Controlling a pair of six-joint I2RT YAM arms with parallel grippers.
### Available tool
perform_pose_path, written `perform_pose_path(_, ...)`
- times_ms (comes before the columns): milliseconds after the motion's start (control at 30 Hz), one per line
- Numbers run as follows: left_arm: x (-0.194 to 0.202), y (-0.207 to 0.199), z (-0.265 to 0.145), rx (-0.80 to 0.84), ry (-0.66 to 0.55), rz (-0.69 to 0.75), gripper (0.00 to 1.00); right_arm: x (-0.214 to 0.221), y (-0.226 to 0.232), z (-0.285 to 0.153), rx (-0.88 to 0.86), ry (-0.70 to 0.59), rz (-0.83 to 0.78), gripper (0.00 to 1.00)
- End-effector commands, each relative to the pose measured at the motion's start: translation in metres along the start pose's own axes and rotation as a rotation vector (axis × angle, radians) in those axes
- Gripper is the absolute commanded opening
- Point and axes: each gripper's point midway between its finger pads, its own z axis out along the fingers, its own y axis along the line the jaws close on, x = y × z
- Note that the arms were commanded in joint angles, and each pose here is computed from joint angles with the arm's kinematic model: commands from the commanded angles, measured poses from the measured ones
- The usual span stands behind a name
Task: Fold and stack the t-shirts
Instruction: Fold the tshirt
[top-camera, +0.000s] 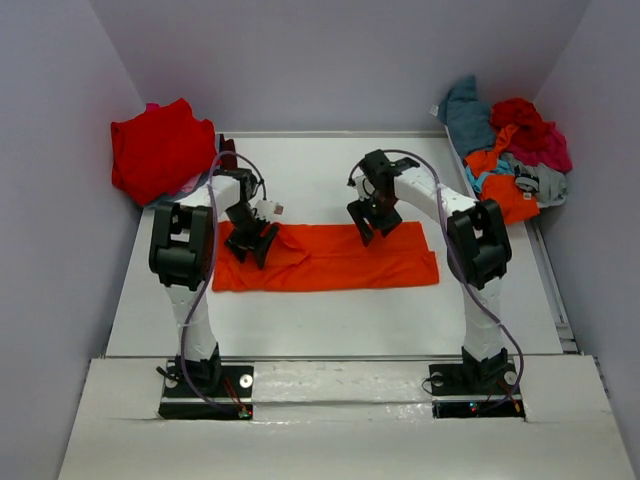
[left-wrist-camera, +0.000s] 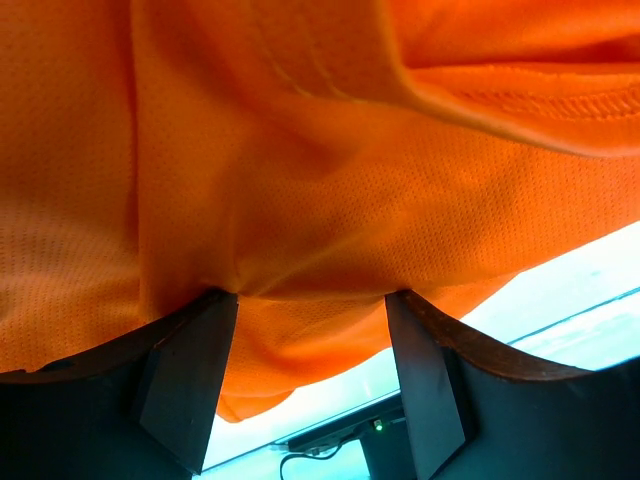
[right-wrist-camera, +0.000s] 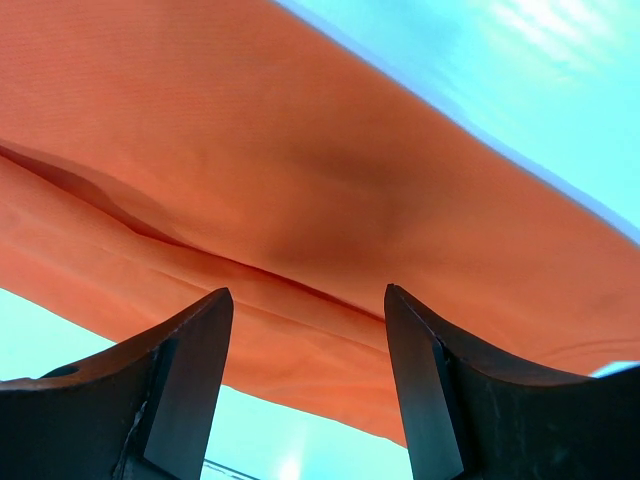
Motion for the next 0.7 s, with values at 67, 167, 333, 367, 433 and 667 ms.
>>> perform_pose_path(67,-0.003,0.030,-0.004,-0.039,-0.008,-0.061,0.75,-0.018,-0.022,-0.013,0.027,-0.036,0.025,0.68)
perform_pose_path(167,-0.009,0.031,-0.007,-0.037,-0.026,-0.046,0.75,-0.021,-0.027,-0.010,0.052,-0.022,0.023,0.68)
perform_pose_path(333,-0.023,0.032,-0.019,-0.033,-0.093,-0.030,0.75,-0.020,-0.039,-0.009,0.114,-0.007,0.016,0.68)
perform_pose_path(367,-0.027,0.032,-0.023,-0.034,-0.108,-0.023,0.75,-0.021,-0.041,-0.008,0.127,-0.012,0.014,0.68)
perform_pose_path(433,-0.032,0.032,-0.030,-0.039,-0.132,-0.010,0.75,-0.019,-0.047,-0.007,0.160,-0.008,0.013,0.68)
perform_pose_path(667,-0.052,0.041,-0.058,-0.105,-0.187,0.007,0.75,-0.004,-0.080,-0.001,0.333,0.041,-0.022,0.68)
